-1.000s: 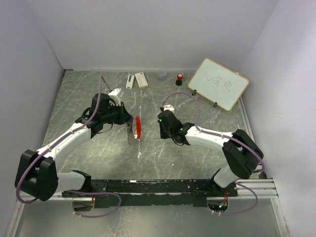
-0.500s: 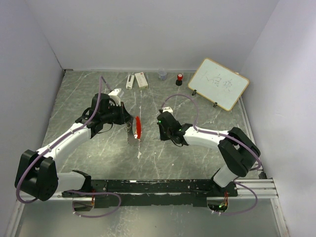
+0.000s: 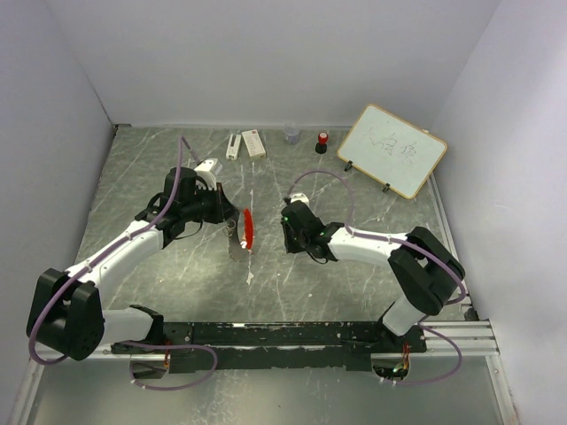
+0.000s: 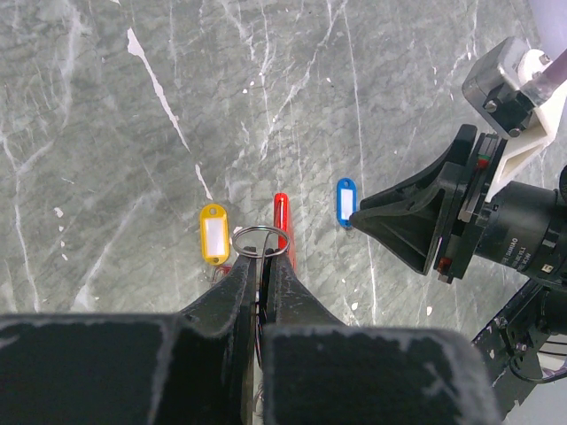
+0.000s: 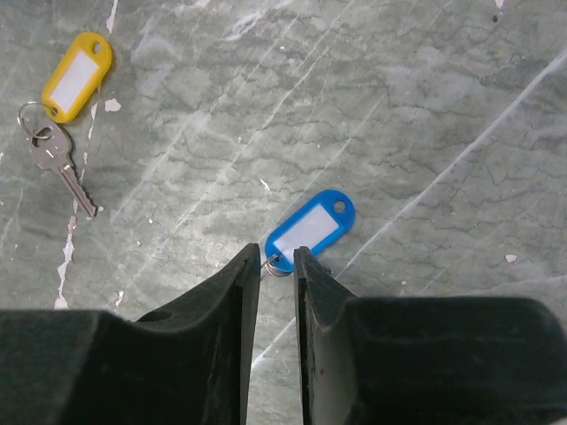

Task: Put the keys on the keyring

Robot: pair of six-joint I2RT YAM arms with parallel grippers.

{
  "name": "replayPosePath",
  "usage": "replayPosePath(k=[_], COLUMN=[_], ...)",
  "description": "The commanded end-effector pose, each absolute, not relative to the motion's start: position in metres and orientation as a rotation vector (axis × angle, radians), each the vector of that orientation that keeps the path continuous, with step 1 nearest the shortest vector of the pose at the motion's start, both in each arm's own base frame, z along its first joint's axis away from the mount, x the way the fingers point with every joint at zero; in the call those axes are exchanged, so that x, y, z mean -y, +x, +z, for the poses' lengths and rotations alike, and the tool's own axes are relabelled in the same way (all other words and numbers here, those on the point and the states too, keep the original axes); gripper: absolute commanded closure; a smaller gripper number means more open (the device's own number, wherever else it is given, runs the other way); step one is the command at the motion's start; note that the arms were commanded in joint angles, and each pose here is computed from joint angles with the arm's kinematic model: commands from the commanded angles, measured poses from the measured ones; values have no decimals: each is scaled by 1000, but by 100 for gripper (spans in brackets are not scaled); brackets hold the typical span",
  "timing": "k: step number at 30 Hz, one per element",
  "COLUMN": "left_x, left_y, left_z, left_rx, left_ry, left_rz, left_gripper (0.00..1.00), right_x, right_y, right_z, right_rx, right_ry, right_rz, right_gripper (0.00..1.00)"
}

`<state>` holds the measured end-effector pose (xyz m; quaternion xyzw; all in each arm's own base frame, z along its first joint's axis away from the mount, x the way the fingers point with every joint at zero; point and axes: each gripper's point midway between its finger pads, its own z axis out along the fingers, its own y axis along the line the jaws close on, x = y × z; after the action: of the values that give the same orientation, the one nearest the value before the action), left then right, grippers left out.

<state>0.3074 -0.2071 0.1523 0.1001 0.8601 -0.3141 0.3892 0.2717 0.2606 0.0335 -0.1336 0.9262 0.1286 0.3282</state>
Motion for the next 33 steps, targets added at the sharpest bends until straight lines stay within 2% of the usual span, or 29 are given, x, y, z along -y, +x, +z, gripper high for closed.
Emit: replayPosePath(k=[1,23,33], left_x=[209,208,209], left_y=[310,308,309], left_z=[162,160,161], left_rx=[-2141,-2141,-2141], left_ry=[263,263,264], left_rz=[-826,-825,-826], left_gripper=[93,93,93], right_x=[-261,-254,-253], right_y=[265,256,253], right_z=[34,34,31], right_rx=[-2413,-2374,-2369], right_ry=[-384,-414,-421], right_rz=[361,165,182], right_gripper=[77,76,77])
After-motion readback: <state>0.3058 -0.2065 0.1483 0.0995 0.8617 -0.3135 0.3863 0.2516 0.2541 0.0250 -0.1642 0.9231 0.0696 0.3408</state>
